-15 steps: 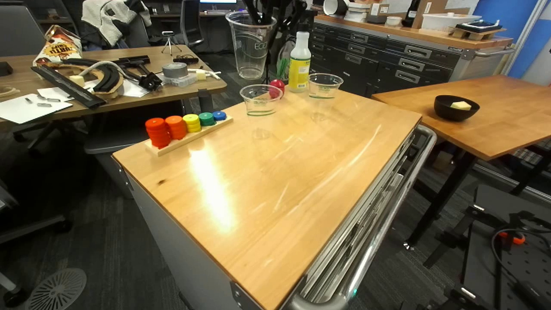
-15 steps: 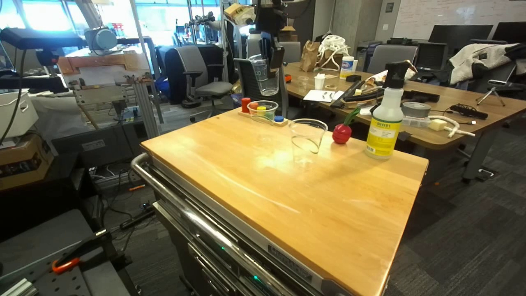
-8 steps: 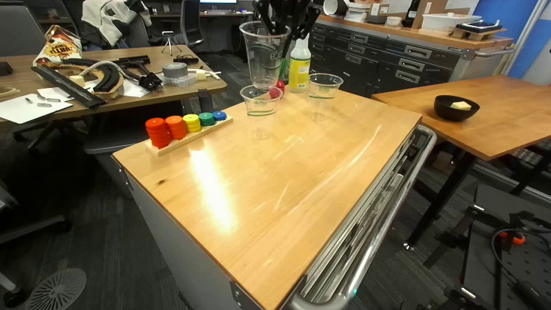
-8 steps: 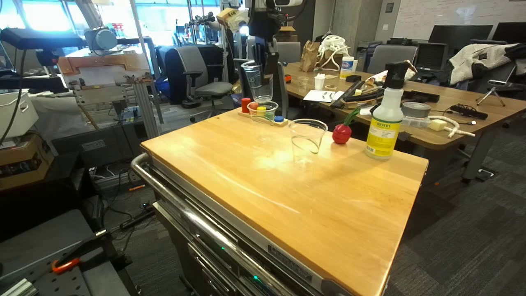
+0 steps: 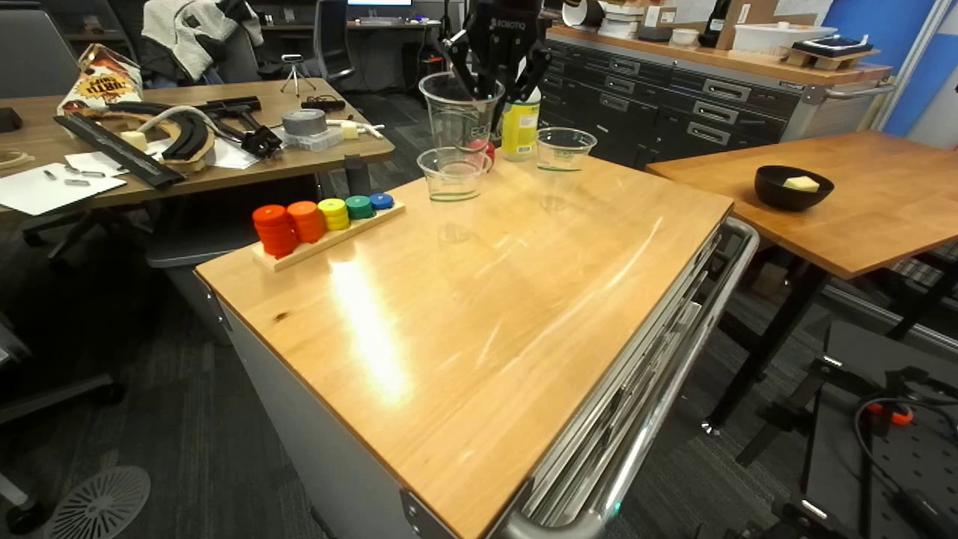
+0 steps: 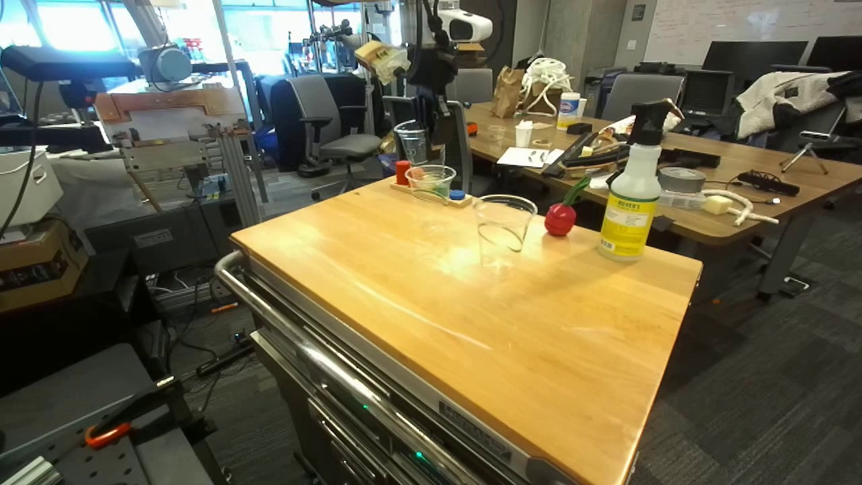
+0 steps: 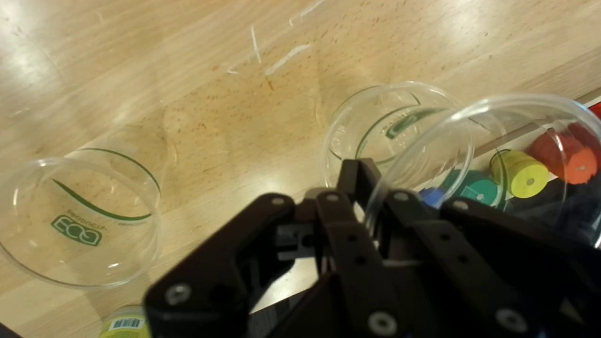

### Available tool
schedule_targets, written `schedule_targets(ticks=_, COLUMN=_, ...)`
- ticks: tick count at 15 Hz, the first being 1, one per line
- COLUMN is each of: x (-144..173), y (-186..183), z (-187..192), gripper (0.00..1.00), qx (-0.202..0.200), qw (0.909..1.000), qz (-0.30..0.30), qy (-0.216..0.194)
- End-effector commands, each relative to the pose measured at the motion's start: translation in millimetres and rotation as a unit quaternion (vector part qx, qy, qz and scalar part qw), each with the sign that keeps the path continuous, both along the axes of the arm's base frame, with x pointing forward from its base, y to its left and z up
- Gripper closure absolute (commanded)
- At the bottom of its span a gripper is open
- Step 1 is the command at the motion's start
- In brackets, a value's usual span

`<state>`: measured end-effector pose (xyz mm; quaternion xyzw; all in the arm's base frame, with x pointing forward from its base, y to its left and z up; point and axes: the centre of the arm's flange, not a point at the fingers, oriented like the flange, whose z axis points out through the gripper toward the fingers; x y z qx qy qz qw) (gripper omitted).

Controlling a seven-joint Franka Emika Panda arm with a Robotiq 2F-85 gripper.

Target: Stack the three cups

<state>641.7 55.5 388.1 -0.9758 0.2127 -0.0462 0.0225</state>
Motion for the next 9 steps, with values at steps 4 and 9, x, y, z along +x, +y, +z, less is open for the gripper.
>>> schedule_targets(ticks=4, x=3.1, y=0.9, z=0.9, gripper=0.57, qx=0.011, qw=0.9996, qz=0.014, qy=-0.022)
schedule_targets(ticks=9, x=0.5, y=1.3, z=7.5, gripper=0.19, qx=0.015, qw=0.9994, qz=0.018, qy=-0.024)
